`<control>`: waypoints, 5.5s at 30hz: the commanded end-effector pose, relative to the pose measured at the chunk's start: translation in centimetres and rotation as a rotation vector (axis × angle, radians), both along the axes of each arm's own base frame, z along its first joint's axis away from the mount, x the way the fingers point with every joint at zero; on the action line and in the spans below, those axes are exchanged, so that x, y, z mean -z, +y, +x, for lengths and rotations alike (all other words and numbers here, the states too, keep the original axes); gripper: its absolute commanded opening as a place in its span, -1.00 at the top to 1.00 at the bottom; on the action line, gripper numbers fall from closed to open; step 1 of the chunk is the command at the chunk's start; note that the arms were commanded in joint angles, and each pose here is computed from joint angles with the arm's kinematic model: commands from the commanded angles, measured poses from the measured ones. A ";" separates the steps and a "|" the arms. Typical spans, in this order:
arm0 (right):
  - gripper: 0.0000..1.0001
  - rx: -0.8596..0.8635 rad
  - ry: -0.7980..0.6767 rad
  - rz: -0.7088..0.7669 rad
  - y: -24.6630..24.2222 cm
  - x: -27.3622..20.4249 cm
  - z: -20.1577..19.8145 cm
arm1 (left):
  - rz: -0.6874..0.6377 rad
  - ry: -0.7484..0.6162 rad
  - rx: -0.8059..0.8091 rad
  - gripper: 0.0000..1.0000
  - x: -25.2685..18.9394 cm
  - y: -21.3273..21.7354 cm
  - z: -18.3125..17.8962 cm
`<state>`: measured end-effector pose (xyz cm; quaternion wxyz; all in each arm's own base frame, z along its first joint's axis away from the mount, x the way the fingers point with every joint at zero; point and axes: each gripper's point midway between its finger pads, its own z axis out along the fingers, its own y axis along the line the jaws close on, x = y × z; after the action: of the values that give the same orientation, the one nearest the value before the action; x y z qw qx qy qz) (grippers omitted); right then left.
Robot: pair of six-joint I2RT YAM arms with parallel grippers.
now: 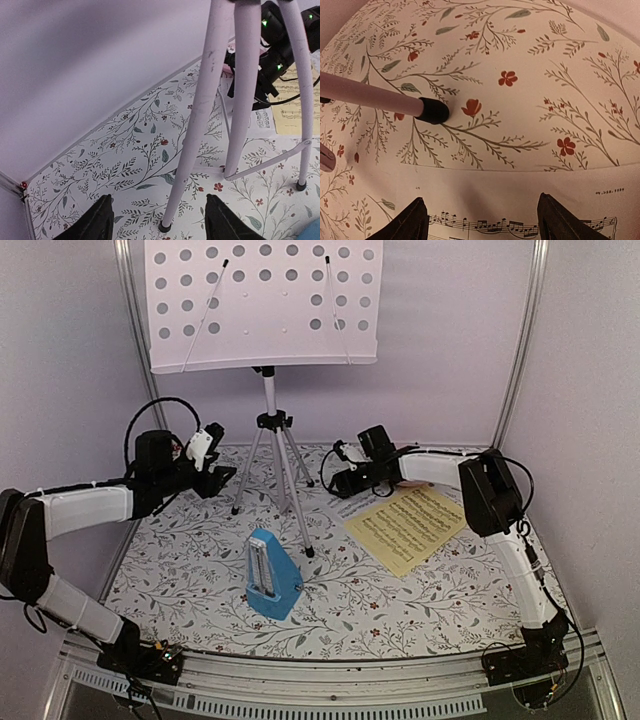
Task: Set up the instrument practice props
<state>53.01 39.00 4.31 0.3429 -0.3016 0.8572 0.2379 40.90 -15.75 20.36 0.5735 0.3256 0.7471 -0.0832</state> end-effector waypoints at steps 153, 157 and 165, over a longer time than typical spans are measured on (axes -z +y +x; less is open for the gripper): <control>1.00 -0.267 -0.618 0.019 2.0 -12.5 -2.7 | 0.153 0.029 0.220 1.00 5.9 -5.9 7.2; 1.00 -0.243 -0.606 -0.007 0.6 -12.0 -2.6 | 0.166 0.022 0.210 1.00 6.1 -6.1 7.7; 1.00 -0.191 -0.624 -0.053 -2.3 -12.5 -1.3 | 0.212 -0.021 0.148 1.00 5.7 -4.9 10.2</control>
<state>49.10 40.90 13.04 0.5251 -0.4832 0.6762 0.1832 47.69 -23.38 13.36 0.5102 0.4649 0.7148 -0.1121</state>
